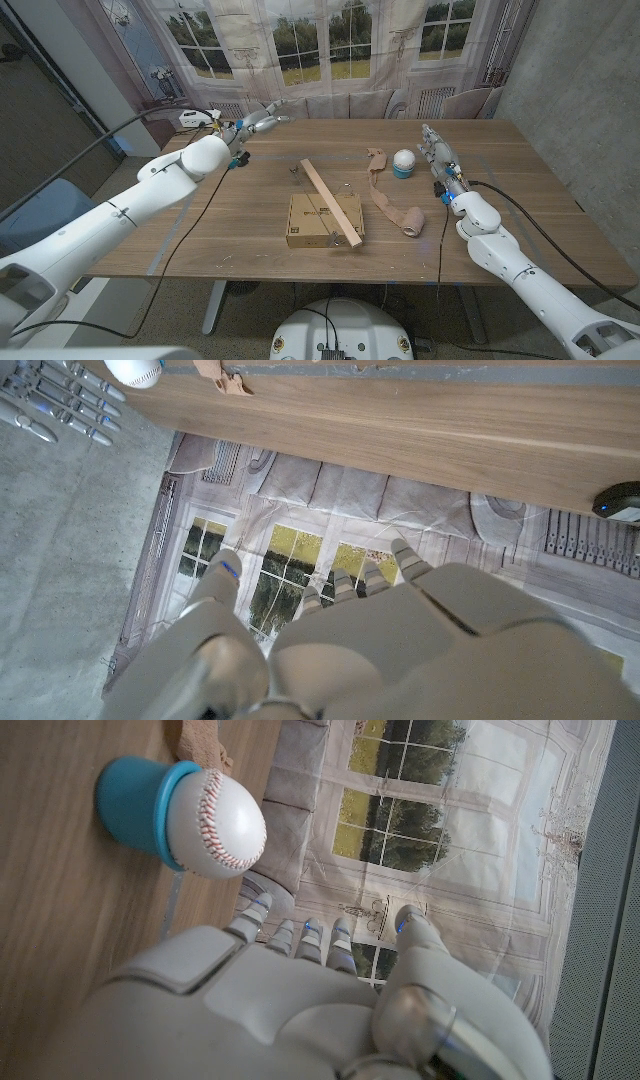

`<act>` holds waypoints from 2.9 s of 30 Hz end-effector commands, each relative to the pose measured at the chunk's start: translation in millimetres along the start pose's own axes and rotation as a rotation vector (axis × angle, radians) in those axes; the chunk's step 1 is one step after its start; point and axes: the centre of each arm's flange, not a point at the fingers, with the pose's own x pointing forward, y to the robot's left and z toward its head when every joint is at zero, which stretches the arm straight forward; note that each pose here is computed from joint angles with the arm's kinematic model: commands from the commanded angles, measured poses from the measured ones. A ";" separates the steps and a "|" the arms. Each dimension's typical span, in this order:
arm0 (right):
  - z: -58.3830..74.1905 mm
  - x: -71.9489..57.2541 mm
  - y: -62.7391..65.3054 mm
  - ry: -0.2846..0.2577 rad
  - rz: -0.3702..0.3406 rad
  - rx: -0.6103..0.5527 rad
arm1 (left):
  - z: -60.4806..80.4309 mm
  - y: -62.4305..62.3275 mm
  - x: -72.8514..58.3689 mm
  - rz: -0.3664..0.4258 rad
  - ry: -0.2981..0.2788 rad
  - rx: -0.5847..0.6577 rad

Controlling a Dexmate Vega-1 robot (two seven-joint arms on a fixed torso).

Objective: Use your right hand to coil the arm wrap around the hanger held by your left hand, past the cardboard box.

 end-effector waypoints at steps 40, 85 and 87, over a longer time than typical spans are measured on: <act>-1.2 -43.4 -1.1 -0.045 -0.089 0.013 | 96.1 -1.8 6.9 -0.288 0.058 0.681; -10.5 -40.5 -7.7 -0.032 -0.116 0.025 | 116.3 -36.3 38.2 -0.452 0.088 0.968; -10.4 -40.4 -7.8 -0.032 -0.118 0.025 | 116.2 -39.6 40.2 -0.469 0.084 0.973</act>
